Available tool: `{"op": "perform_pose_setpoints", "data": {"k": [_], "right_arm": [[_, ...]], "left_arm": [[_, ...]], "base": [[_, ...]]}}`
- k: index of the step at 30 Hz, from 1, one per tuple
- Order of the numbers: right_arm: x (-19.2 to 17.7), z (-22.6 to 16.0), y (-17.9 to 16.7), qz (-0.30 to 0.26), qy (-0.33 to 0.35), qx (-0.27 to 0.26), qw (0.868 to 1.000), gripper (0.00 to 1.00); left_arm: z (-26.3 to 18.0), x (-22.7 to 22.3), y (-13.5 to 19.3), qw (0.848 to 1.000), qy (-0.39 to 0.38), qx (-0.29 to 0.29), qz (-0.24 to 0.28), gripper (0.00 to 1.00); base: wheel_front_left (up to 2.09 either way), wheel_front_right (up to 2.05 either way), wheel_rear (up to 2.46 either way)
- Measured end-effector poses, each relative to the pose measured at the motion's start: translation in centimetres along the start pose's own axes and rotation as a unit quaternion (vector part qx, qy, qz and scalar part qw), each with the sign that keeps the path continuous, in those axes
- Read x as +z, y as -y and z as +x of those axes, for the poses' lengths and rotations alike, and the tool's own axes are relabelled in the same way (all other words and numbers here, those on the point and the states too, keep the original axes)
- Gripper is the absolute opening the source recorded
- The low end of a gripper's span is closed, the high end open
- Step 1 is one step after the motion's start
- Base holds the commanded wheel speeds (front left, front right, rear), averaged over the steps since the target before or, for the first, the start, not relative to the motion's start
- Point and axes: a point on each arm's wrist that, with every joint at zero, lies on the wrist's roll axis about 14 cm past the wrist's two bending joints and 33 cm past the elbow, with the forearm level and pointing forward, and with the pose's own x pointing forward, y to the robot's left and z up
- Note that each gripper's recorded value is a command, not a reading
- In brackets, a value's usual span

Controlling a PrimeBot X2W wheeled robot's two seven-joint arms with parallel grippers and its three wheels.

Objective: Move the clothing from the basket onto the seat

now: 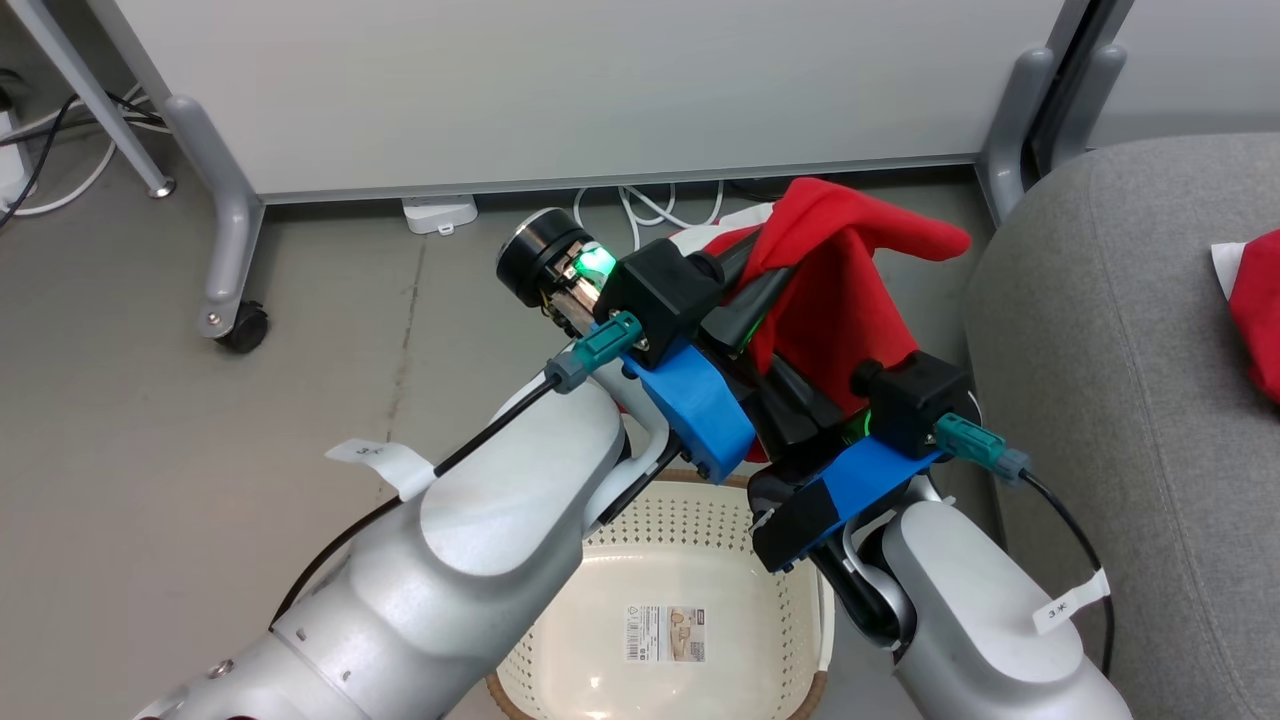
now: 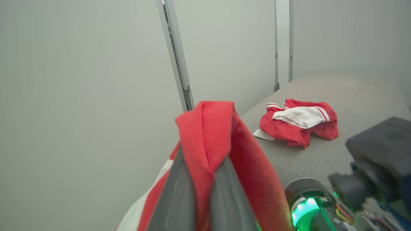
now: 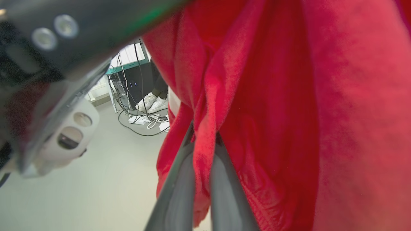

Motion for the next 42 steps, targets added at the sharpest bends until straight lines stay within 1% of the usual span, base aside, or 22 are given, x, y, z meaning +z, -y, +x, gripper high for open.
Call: {"op": "perform_pose_setpoints", "data": {"k": [13, 14, 15, 16, 28, 34, 42], "right_arm": [[0.4, -0.1, -0.3, -0.004, 0.004, 0.002, 1.000, 0.00], [0.5, -0.2, -0.3, -0.004, 0.004, 0.003, 1.000, 0.00], [0.5, -0.2, -0.4, -0.004, 0.004, 0.003, 1.000, 0.00], [0.5, -0.2, -0.4, -0.005, 0.004, 0.003, 1.000, 0.00], [0.4, -0.6, -0.1, -0.007, 0.003, -0.003, 1.000, 0.00], [0.4, -1.2, 1.3, -0.010, 0.004, -0.024, 1.000, 0.00], [1.2, -2.1, 4.3, -0.022, 0.017, -0.066, 0.997, 0.00]], "left_arm": [[-0.1, 0.4, 0.1, 1.000, 0.004, 0.001, 0.004, 0.00], [-0.1, 0.5, 0.1, 1.000, 0.004, 0.002, 0.005, 0.33], [-0.2, 0.5, 0.0, 1.000, 0.004, 0.004, 0.006, 0.94], [-0.2, 0.5, 0.0, 1.000, 0.005, 0.005, 0.005, 1.00], [-0.1, 0.9, 0.0, 1.000, 0.012, 0.008, 0.013, 1.00], [-0.1, 0.3, -0.2, 1.000, 0.007, 0.007, 0.013, 1.00], [0.7, -1.2, 0.2, 1.000, -0.002, -0.003, 0.002, 1.00]], "base": [[0.00, 0.00, 0.00], [0.00, 0.00, 0.00], [0.00, 0.00, 0.00], [0.00, 0.00, 0.00], [0.00, 0.00, 0.00], [0.00, 0.00, 0.00], [0.00, 0.00, 0.00]]}}
